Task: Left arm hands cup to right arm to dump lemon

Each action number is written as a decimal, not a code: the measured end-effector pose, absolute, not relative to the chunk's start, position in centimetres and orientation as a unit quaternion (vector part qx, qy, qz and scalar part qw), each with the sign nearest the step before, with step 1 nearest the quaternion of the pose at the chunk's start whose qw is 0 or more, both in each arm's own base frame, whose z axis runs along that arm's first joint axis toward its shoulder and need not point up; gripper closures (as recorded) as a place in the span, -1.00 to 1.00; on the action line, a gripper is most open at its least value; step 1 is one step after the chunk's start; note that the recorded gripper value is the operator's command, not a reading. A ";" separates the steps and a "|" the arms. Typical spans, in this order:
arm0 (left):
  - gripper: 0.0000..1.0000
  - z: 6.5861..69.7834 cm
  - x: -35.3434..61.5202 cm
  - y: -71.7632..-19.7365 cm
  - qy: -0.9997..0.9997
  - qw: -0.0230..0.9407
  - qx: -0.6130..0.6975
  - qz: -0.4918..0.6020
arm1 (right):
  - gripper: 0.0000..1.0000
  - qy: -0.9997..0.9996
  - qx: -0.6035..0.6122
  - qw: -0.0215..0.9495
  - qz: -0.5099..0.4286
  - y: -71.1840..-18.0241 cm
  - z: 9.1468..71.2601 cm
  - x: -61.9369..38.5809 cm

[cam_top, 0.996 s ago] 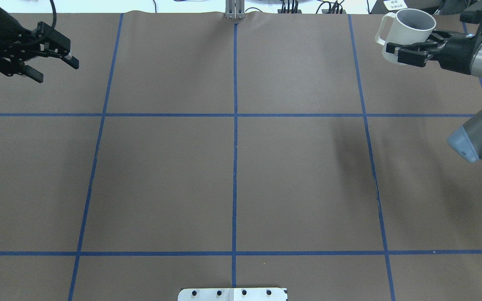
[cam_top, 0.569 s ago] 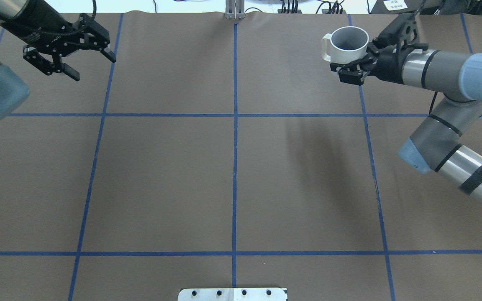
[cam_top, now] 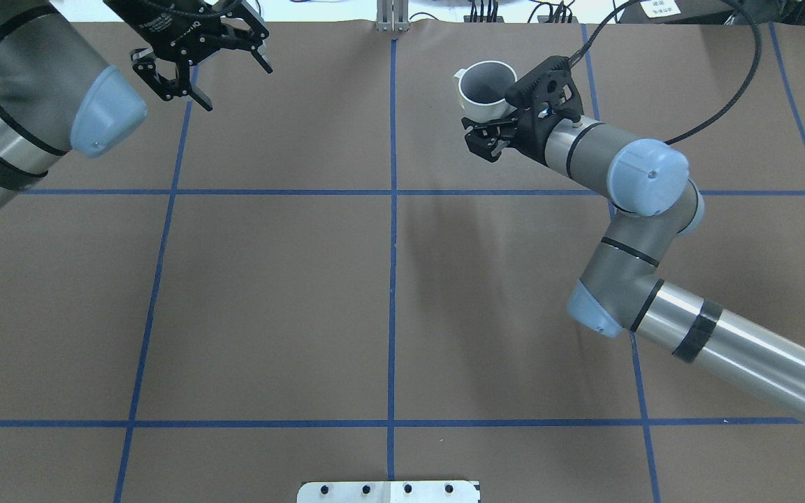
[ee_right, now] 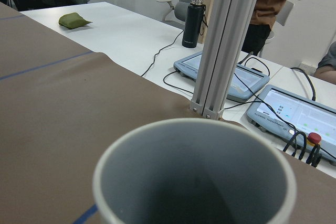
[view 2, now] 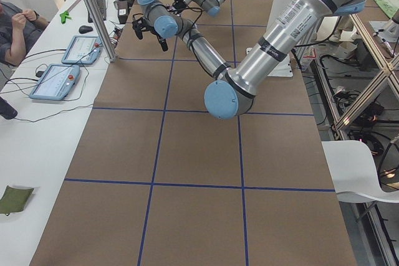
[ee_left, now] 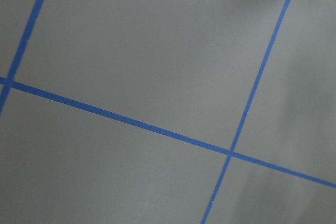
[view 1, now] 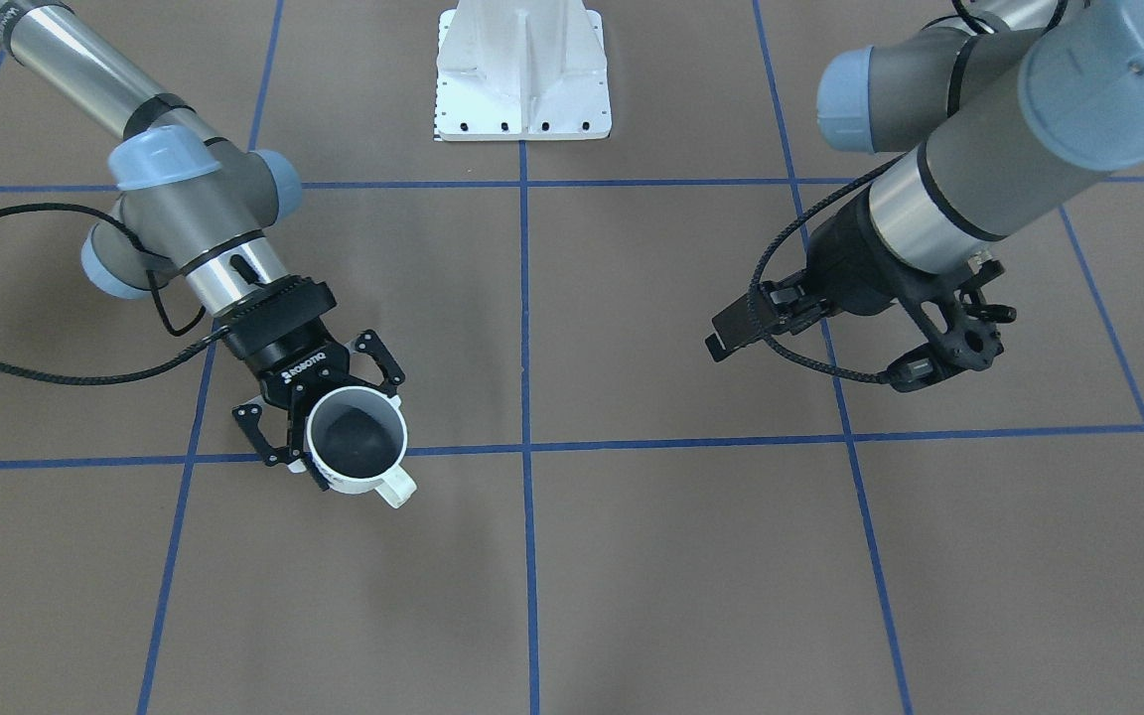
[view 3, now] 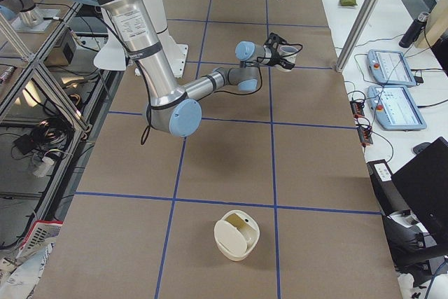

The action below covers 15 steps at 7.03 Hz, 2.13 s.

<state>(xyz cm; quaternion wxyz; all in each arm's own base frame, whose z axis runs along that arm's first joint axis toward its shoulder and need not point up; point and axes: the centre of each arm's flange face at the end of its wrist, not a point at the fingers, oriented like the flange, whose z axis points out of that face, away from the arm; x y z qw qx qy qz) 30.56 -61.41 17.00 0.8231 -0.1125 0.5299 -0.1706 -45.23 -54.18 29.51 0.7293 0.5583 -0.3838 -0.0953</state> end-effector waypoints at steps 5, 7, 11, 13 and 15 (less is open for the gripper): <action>-1.00 13.8 33.4 -63.2 0.528 0.820 -0.126 -0.181 | 0.39 -0.320 0.554 0.764 -0.076 -54.1 21.3 -53.7; -1.00 12.8 35.1 -62.8 0.525 0.822 -0.118 -0.189 | 0.38 -0.322 0.558 0.762 -0.071 -53.9 19.7 -54.8; -0.86 12.0 40.7 -60.6 0.530 0.816 -0.102 -0.206 | 0.37 -0.334 0.562 0.753 -0.070 -52.5 17.7 -56.2; -0.01 12.0 41.6 -60.5 0.533 0.812 -0.100 -0.217 | 0.37 -0.333 0.567 0.750 -0.066 -51.2 17.4 -57.0; 0.18 12.7 42.1 -61.1 0.532 0.812 -0.100 -0.220 | 0.37 -0.329 0.572 0.749 -0.060 -50.6 17.3 -57.3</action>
